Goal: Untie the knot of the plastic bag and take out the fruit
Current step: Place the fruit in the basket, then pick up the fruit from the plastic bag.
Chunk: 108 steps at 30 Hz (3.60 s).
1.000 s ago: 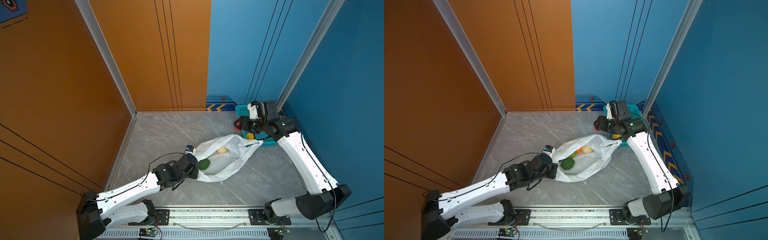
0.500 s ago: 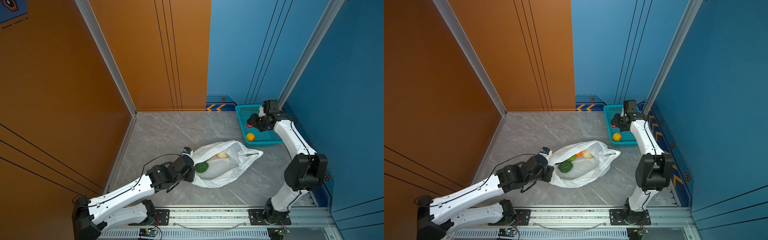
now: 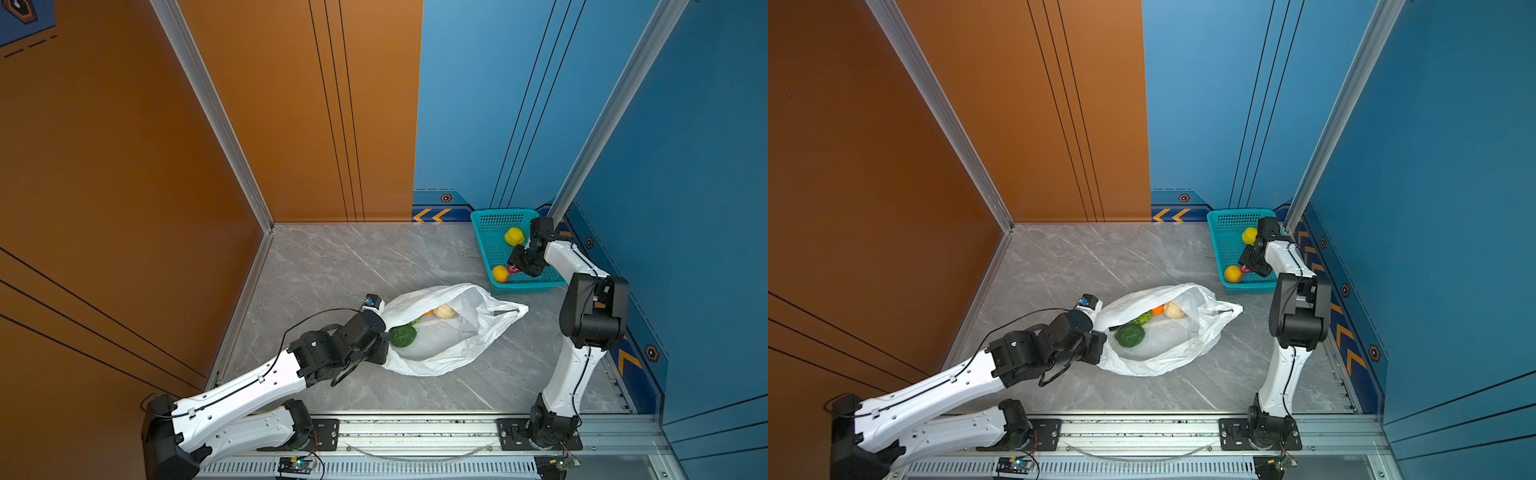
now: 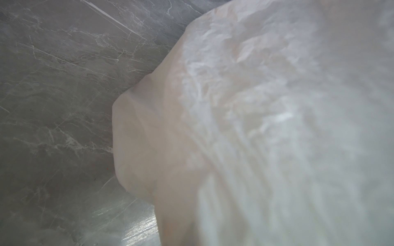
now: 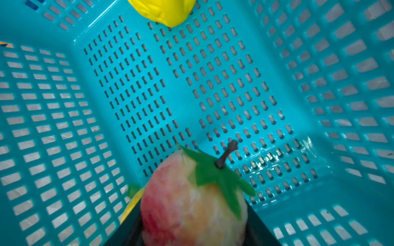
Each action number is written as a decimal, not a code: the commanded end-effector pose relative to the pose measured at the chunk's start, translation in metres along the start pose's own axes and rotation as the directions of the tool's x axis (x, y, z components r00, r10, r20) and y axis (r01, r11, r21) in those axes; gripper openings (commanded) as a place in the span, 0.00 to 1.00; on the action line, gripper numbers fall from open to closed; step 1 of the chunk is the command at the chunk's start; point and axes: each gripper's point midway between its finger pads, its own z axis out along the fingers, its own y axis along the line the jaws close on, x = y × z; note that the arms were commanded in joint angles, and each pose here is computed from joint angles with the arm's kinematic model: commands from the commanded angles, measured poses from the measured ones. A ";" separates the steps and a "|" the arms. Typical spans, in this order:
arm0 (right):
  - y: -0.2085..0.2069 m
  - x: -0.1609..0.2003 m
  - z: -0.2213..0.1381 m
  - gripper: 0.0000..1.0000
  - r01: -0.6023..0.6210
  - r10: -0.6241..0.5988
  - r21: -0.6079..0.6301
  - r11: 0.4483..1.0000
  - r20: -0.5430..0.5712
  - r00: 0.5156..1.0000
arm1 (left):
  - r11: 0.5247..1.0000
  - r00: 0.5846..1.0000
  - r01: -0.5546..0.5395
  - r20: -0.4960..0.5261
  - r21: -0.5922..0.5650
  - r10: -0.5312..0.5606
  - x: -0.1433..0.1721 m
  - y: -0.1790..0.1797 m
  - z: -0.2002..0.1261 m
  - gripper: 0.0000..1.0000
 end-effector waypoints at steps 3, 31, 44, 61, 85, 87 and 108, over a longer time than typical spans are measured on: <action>-0.006 -0.001 -0.004 0.77 0.021 -0.022 0.040 0.999 0.029 0.999 | 1.000 1.000 -0.001 -0.010 -0.026 0.001 0.005 0.007 -0.002 0.00; 0.126 0.106 -0.214 1.00 0.389 -0.344 -0.313 0.866 0.190 0.920 | 0.999 1.000 0.013 0.000 -0.041 -0.013 0.004 0.010 -0.002 0.00; 0.163 0.218 -0.312 1.00 0.562 -0.494 -0.445 0.697 0.270 0.827 | 0.999 1.000 0.022 0.003 -0.034 -0.022 0.002 0.008 -0.001 0.00; 0.172 0.350 -0.246 0.97 0.714 -0.715 -0.416 0.563 0.189 0.673 | 0.999 1.000 0.029 -0.005 -0.025 -0.029 0.004 0.007 0.001 0.00; 0.182 0.380 -0.126 0.80 0.526 -0.578 -0.388 0.756 -0.021 0.816 | 1.000 0.999 0.019 -0.047 -0.004 -0.019 0.012 0.006 0.007 0.00; 0.189 0.375 -0.124 0.80 0.474 -0.523 -0.399 0.785 -0.018 0.852 | 1.000 0.998 0.010 -0.069 0.002 -0.010 0.014 0.003 0.008 0.00; 0.244 0.378 -0.094 0.92 0.214 -0.261 -0.475 0.853 -0.035 0.965 | 1.000 0.989 -0.021 -0.149 0.008 0.022 0.024 -0.002 0.015 0.00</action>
